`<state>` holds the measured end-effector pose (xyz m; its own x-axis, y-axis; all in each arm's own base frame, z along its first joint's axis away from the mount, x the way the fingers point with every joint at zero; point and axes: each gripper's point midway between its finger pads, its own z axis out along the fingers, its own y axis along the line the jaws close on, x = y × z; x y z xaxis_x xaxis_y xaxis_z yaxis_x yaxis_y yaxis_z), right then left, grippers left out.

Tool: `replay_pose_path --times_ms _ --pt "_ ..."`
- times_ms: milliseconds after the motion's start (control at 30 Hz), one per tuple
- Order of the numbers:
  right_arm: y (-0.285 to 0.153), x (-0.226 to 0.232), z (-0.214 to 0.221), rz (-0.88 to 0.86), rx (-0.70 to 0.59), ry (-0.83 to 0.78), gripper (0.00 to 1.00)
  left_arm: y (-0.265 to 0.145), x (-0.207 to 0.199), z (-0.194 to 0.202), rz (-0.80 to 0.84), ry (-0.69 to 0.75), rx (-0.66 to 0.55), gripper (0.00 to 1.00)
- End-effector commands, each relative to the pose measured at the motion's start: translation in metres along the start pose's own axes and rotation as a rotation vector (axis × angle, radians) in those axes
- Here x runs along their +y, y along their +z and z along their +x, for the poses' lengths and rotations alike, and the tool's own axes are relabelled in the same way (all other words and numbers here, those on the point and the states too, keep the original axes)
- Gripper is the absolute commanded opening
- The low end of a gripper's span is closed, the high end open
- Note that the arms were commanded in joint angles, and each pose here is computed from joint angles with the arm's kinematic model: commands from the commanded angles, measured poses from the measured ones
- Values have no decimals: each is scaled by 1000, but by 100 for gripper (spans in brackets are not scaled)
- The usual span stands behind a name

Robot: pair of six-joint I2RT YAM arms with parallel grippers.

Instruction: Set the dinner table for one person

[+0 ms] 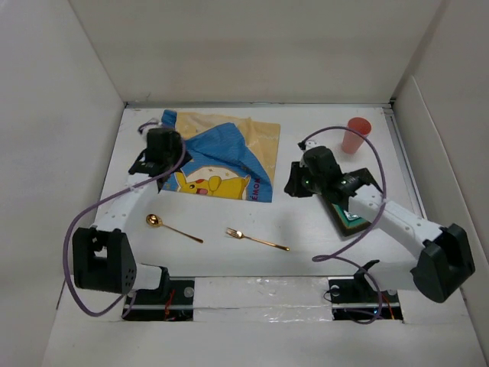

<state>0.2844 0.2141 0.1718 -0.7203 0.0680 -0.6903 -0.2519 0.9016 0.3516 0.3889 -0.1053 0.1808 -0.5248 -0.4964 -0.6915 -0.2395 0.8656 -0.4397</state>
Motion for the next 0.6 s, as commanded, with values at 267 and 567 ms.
replay_pose_path --times_ms 267,567 --pt "84 -4 44 60 114 58 55 4 198 13 -346 -373 30 48" --pt "119 -18 67 150 149 75 58 32 247 12 -480 -394 44 52"
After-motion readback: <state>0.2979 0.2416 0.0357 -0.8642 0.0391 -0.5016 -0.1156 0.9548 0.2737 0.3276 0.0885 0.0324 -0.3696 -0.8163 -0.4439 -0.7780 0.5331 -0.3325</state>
